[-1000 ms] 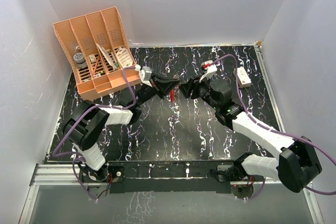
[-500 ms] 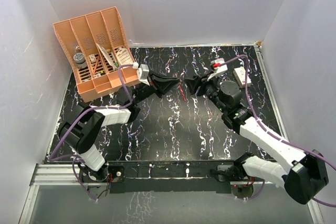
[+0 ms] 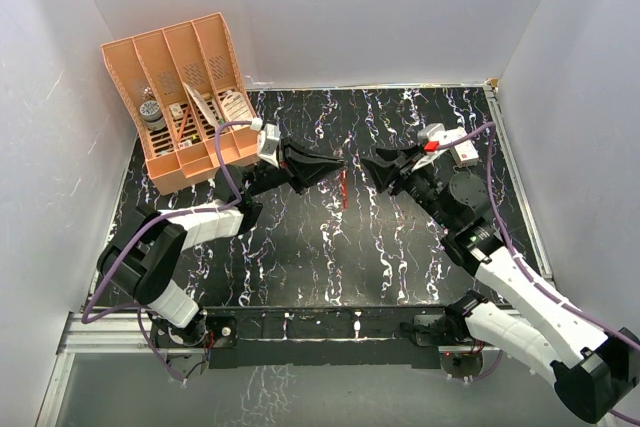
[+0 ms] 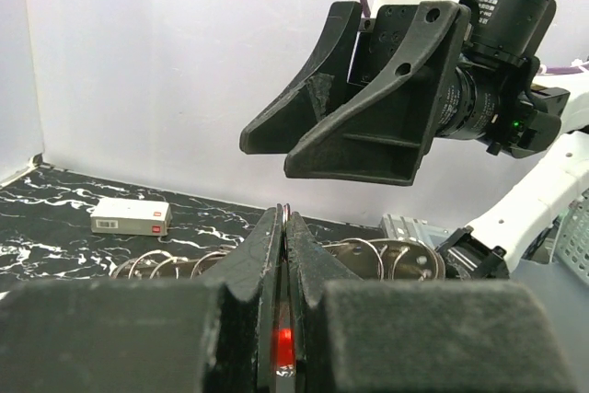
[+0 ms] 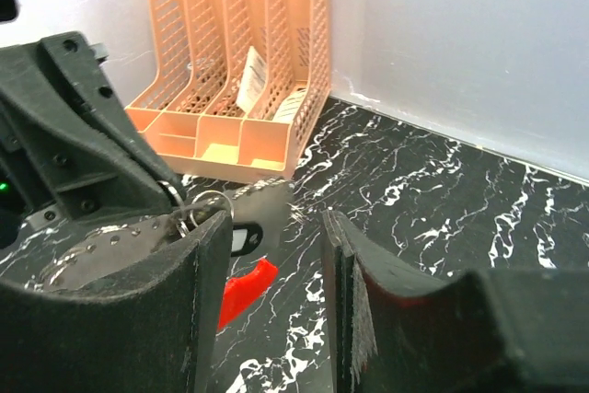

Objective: Put the keys on the keyring

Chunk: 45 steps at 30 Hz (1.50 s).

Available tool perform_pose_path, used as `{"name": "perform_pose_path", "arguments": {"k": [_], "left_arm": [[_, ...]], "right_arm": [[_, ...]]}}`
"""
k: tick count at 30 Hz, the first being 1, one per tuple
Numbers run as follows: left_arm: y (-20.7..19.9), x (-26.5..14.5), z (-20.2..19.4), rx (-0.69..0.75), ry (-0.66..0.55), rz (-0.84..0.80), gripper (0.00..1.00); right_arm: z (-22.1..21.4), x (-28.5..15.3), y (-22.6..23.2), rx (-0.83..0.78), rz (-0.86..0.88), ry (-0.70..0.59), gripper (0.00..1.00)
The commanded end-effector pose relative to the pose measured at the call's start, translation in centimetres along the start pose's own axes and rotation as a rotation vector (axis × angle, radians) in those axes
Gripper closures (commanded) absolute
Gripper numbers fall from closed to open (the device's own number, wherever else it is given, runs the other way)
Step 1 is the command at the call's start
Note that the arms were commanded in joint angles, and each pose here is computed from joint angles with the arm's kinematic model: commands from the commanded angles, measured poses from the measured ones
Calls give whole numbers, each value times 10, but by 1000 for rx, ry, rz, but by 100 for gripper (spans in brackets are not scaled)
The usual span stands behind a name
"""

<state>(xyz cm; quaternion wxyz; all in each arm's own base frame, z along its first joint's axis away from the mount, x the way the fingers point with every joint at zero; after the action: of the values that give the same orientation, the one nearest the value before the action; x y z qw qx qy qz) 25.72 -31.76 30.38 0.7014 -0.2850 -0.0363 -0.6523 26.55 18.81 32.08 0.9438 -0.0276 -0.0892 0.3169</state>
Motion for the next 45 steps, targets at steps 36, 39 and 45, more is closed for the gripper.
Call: {"name": "perform_pose_path", "arguments": {"k": [36,39,45], "left_arm": [[-59,6,38,108,-39,-253,100],[-59,7,37,100,-26,-264,100],[-60,9,32,79,6,-286,100]], "right_arm": [[24,-1,49,-75,346,-121,69],[25,0,49,-74,350,-125,69],[25,1,51,-82,362,-128,69]]}}
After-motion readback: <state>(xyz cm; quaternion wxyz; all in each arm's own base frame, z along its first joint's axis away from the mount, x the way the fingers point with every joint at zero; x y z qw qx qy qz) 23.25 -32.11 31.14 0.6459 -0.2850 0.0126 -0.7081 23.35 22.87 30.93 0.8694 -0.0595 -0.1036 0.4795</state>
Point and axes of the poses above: each gripper's point midway between its finger pads, its own x axis out along the fingers, its own y axis along the line the jaws close on, z = x × y, the point moved 2 cm from there along -x, back along the fingers, and after that the axes turned 13 degrees about -x, right-handed, at the moved point
